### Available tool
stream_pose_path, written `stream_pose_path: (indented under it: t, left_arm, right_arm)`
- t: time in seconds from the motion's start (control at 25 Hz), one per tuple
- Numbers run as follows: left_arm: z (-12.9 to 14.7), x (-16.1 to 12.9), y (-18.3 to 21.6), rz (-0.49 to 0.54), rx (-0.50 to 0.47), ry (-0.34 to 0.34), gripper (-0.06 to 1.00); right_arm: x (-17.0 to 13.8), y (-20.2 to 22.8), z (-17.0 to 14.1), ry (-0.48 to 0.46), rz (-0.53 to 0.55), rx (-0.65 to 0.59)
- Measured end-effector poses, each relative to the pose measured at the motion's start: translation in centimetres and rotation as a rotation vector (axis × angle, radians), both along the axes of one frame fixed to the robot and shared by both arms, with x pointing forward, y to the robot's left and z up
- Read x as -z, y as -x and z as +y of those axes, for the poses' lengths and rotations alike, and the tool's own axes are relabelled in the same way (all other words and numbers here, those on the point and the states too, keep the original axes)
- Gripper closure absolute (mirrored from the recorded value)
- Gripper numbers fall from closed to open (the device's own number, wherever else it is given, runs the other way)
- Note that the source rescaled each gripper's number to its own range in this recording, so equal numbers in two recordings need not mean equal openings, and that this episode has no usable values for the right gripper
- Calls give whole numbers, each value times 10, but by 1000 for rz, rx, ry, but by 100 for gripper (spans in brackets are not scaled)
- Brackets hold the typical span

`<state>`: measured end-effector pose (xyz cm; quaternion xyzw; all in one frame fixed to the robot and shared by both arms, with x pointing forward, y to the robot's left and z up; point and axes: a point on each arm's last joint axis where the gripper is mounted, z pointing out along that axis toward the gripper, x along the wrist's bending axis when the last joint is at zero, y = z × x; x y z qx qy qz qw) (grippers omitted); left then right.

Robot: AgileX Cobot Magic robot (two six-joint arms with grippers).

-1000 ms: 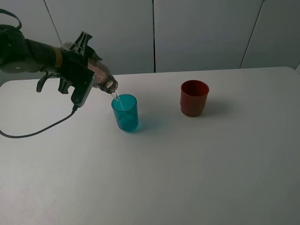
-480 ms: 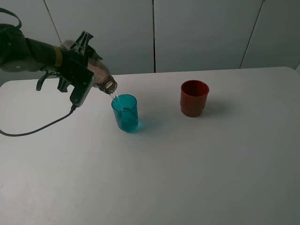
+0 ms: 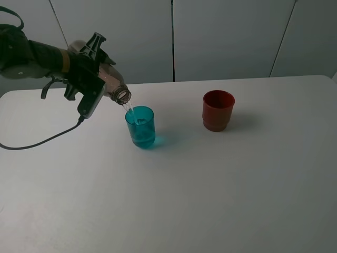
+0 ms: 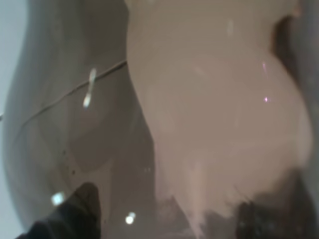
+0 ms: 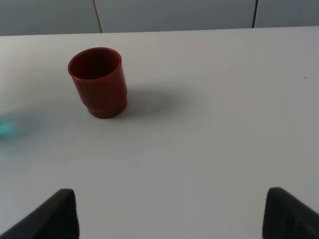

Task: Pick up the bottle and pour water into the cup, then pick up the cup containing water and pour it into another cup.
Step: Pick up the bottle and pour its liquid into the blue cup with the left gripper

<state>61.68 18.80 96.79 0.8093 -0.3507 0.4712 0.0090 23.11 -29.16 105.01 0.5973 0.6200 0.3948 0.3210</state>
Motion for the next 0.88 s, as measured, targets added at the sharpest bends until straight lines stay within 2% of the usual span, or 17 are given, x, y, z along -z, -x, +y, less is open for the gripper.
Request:
stream_pose_path:
  t: [0.88]
  left_arm:
    - [-5, -4, 0, -65, 96, -36, 94]
  right_arm:
    - [0, 0, 0, 6, -1, -3]
